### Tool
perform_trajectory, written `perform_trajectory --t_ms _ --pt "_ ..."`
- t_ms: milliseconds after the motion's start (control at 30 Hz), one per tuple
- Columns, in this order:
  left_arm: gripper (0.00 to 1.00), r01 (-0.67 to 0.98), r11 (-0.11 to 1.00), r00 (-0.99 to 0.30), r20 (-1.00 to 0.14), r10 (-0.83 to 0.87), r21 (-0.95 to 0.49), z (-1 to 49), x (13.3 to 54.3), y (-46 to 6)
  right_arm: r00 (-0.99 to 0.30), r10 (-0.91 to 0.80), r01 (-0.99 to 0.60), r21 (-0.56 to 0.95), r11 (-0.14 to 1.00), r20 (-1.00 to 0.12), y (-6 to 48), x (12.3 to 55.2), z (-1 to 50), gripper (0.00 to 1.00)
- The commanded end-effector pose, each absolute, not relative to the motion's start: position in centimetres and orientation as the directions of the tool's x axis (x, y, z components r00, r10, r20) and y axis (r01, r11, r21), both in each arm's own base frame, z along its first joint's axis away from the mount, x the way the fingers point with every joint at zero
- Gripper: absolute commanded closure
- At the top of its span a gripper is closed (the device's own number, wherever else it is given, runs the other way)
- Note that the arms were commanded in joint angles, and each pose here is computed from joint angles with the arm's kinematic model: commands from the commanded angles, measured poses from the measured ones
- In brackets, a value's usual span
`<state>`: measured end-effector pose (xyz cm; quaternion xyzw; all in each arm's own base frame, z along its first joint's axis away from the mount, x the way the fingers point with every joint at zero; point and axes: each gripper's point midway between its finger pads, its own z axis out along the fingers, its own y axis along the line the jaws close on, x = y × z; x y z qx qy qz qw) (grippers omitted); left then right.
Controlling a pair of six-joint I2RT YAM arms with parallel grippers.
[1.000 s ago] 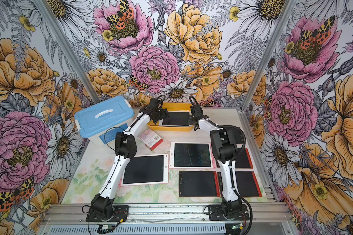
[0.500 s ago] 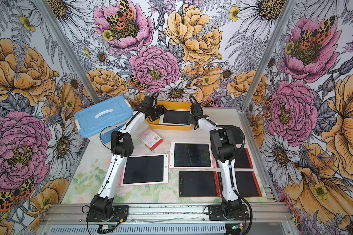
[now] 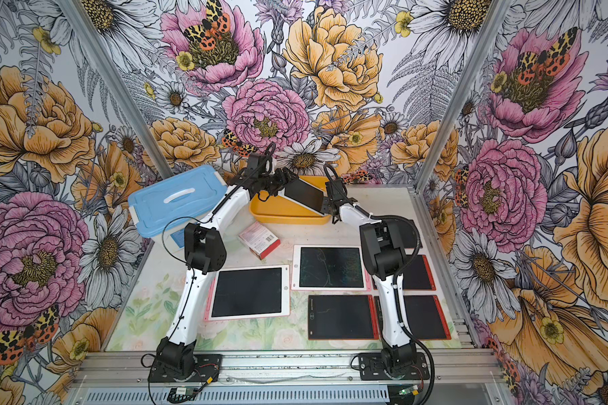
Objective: Take out the writing tablet from the storage box
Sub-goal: Pick up the writing tablet from the storage box.
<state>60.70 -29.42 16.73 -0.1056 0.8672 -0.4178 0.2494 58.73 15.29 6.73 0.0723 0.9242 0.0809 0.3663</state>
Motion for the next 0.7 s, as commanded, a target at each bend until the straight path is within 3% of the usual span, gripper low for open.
perform_trajectory --t_ms 0,133,400,667 --pt "0.31 0.068 0.64 -0.831 -0.398 -0.388 -0.765 19.3 60.3 -28.5 -0.748 0.156 0.026 0.207 0.978 -0.645 17.3 58.4 5.0 0.92" --pt "0.43 0.065 0.672 -0.818 -0.425 -0.387 -0.738 19.8 59.8 -27.2 -0.745 0.164 0.033 0.21 0.977 -0.646 17.3 58.4 5.1 0.92" --pt "0.87 0.038 0.701 -0.814 -0.429 -0.392 -0.712 19.3 59.2 -25.5 -0.741 0.173 0.046 0.209 0.977 -0.649 17.4 58.4 5.2 0.92" --pt "1.0 0.045 0.701 -0.806 -0.44 -0.396 -0.712 20.1 59.3 -25.1 -0.734 0.186 0.059 0.211 0.976 -0.654 17.3 58.5 5.5 0.92"
